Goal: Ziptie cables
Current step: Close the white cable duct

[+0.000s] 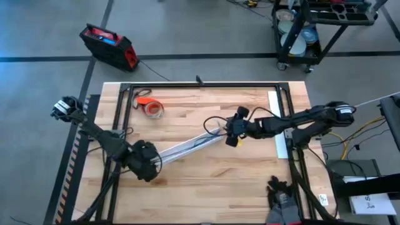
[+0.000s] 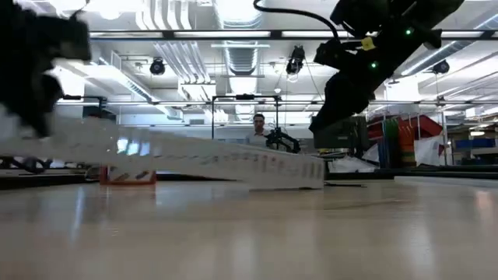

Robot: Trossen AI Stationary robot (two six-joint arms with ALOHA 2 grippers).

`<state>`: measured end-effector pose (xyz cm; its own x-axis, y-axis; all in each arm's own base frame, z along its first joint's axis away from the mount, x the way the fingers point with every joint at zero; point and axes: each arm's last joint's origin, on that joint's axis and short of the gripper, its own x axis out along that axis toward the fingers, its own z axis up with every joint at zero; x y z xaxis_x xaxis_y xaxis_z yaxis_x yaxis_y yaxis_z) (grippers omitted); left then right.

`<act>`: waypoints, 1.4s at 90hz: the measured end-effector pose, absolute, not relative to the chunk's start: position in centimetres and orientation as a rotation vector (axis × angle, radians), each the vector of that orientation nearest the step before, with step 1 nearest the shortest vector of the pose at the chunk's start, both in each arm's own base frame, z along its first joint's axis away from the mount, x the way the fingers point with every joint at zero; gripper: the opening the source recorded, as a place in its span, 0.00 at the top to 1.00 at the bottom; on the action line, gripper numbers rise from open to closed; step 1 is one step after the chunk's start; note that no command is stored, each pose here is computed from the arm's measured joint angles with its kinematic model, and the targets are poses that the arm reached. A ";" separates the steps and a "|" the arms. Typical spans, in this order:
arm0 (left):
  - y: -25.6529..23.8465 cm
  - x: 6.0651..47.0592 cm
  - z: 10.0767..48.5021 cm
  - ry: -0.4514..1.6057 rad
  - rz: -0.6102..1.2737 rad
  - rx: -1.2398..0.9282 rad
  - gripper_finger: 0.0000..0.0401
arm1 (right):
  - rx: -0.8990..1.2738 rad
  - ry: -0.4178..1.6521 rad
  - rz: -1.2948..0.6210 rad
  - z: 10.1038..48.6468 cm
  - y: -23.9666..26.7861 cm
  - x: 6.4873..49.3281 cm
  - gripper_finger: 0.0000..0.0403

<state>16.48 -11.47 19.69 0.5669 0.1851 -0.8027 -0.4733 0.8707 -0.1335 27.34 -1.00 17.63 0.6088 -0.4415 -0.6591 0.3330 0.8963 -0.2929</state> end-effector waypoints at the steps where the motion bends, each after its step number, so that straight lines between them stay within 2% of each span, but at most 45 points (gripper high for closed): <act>1: -11.6 16.6 19.7 0.861 0.401 -0.355 0.42 | -0.146 0.798 -0.447 17.7 -1.0 27.3 0.42; 7: -12.3 17.1 19.8 0.731 0.412 -0.363 0.42 | -0.152 0.782 -0.438 18.0 -0.8 27.3 0.36; 16: -13.0 17.9 19.3 0.648 0.434 -0.342 0.40 | -0.171 0.777 -0.427 18.2 -0.8 27.3 0.28; 38: -12.8 19.6 16.6 0.665 0.531 -0.225 0.23 | -0.120 0.778 -0.331 18.1 -0.4 27.4 0.12; 50: -12.4 20.5 17.0 0.662 0.542 -0.179 0.13 | -0.114 0.779 -0.330 18.1 -0.3 27.4 0.11; 59: -12.4 21.1 17.6 0.643 0.527 -0.180 0.11 | -0.123 0.784 -0.323 18.1 -0.2 27.3 0.11; 72: -12.7 21.9 17.2 0.587 0.508 -0.197 0.11 | -0.145 0.786 -0.312 18.1 -0.2 27.3 0.11; 100: -13.4 22.8 13.6 0.661 0.527 -0.100 0.13 | -0.094 0.805 -0.211 18.0 0.3 27.3 0.11; 126: -13.6 23.3 11.6 0.686 0.545 -0.080 0.13 | -0.068 0.836 -0.207 17.6 0.3 27.2 0.11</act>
<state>23.29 -13.63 11.58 0.6401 0.4518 -0.6214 -0.5033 0.8577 0.1053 27.17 0.34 17.58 0.6515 -0.2091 -0.7292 0.1557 0.9777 -0.1412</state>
